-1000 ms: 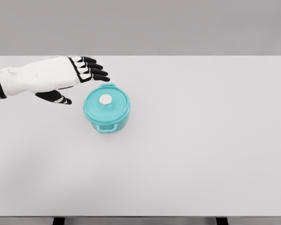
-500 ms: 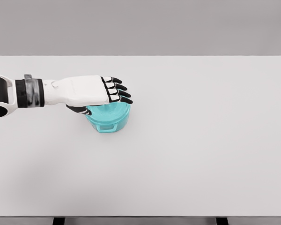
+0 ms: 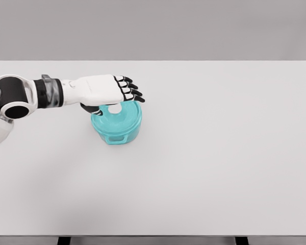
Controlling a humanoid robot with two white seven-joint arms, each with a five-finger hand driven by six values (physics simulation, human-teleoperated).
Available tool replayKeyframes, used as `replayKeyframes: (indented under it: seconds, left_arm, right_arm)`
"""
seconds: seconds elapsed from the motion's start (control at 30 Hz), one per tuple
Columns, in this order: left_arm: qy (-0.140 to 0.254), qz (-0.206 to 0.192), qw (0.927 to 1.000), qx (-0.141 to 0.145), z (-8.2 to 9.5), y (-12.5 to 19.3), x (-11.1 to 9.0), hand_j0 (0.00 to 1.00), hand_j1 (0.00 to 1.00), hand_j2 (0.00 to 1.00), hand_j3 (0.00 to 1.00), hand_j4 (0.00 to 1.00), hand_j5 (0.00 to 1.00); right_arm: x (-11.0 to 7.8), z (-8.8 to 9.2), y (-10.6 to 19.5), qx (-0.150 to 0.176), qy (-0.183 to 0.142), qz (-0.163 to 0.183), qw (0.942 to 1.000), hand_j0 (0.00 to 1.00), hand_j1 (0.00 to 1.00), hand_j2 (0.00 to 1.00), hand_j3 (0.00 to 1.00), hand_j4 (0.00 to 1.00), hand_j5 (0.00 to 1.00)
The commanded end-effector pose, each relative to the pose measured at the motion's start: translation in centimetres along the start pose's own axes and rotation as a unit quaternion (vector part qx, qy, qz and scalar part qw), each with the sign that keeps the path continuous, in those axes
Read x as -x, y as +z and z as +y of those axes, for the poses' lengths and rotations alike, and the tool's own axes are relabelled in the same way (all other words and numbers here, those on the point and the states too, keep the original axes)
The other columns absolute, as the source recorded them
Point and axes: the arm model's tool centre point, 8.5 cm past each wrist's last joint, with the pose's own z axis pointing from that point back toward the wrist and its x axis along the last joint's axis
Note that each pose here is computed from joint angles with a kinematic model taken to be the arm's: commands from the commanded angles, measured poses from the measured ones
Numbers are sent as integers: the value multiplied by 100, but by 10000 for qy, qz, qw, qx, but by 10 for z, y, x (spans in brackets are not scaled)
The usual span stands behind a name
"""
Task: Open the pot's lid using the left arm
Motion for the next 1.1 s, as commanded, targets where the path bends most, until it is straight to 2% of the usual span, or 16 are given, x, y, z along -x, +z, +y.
replayKeyframes:
  seconds: [0.0,0.2,0.5,0.6,0.97,1.07]
  left_arm:
    - [28,39,10000,10,-1,0,2,100,100,100,100,100,100]
    - [27,50,10000,10,-1,0,3,100,100,100,100,100,100]
    - [-12,-92,9999,-61,2,4,-7,100,100,100,100,100,100]
    - [-17,-63,10000,26,-2,8,-6,100,100,100,100,100,100]
    - [-53,-65,10000,46,-3,7,-7,100,100,100,100,100,100]
    - [-53,-65,10000,46,-3,7,-7,94,94,94,94,94,94]
  right_arm:
    - [-1,0,0,0,-8,-8,10000,100,100,100,100,100,100]
    - [-1,0,0,0,-8,-8,10000,100,100,100,100,100,100]
    - [0,0,0,2,-5,-1,10000,100,100,100,100,100,100]
    - [-1,0,0,0,-8,-8,10000,100,100,100,100,100,100]
    - [-1,0,0,0,-8,-8,10000,100,100,100,100,100,100]
    - [-1,0,0,0,-8,-8,10000,100,100,100,100,100,100]
